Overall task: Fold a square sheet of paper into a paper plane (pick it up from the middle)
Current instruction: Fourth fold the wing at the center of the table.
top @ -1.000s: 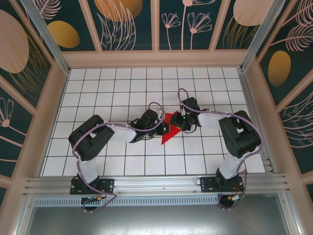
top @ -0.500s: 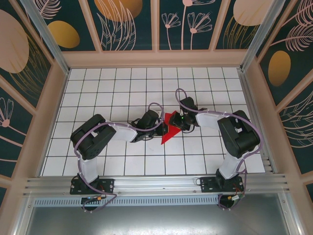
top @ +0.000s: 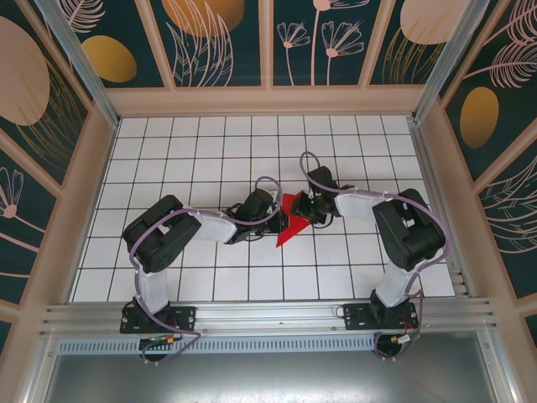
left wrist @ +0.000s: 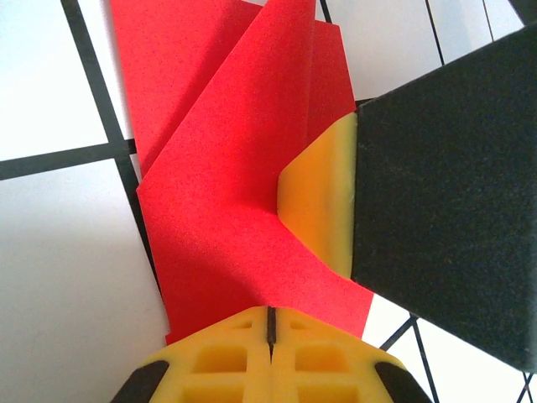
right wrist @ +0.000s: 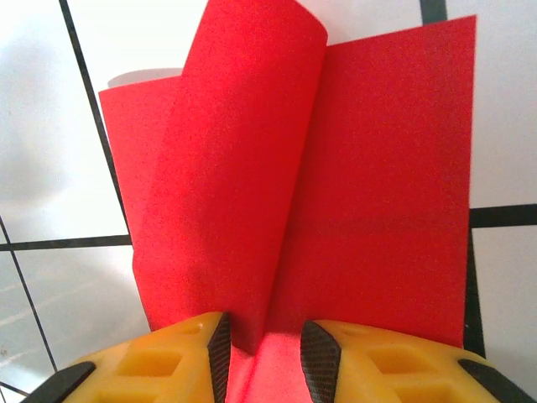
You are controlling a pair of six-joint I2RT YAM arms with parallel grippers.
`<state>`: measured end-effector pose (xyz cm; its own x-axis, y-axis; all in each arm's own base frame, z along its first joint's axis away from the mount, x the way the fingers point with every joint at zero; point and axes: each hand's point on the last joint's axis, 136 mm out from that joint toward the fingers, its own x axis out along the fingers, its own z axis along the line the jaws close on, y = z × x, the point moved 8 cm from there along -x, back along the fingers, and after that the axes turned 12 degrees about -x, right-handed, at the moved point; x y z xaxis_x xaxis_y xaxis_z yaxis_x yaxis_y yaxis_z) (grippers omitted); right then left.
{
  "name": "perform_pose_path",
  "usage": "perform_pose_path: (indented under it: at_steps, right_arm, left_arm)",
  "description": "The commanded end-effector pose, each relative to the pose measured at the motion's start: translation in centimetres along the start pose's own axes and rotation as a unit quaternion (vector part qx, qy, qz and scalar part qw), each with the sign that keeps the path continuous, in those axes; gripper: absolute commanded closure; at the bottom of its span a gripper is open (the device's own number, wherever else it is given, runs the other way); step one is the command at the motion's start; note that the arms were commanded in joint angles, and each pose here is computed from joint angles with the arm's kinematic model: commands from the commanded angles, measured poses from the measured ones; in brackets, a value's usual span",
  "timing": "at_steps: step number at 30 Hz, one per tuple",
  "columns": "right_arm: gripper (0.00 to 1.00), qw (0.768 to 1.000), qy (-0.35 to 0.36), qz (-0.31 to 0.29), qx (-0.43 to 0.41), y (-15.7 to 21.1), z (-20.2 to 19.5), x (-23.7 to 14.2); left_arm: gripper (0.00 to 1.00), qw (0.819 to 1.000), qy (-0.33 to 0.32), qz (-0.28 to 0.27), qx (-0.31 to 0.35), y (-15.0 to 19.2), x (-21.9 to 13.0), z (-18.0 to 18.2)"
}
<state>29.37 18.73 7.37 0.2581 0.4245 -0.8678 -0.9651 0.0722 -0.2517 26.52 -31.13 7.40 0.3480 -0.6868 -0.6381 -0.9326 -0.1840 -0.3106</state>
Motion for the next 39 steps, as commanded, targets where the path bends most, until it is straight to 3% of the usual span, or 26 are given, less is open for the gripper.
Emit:
perform_pose_path:
  at_steps: [1,27,32,39]
  right_arm:
    - [0.64,0.971,0.201,0.123,0.033,7.0,-8.1,4.5]
    - [0.64,0.973,0.192,0.125,0.031,6.8,-7.5,4.6]
    - [0.64,0.987,0.134,0.082,0.025,4.2,-4.9,2.3]
    - [0.60,0.999,-0.009,-0.027,-0.020,-2.2,-0.1,-4.5]
  left_arm:
    - [0.93,1.000,-0.016,-0.004,0.000,-0.3,0.3,0.4]
    - [1.00,0.998,-0.067,0.015,-0.011,0.7,0.8,2.3]
    - [1.00,0.995,-0.086,0.039,-0.010,1.5,0.8,3.3]
    - [1.00,0.991,-0.111,0.077,-0.003,2.5,1.2,4.5]
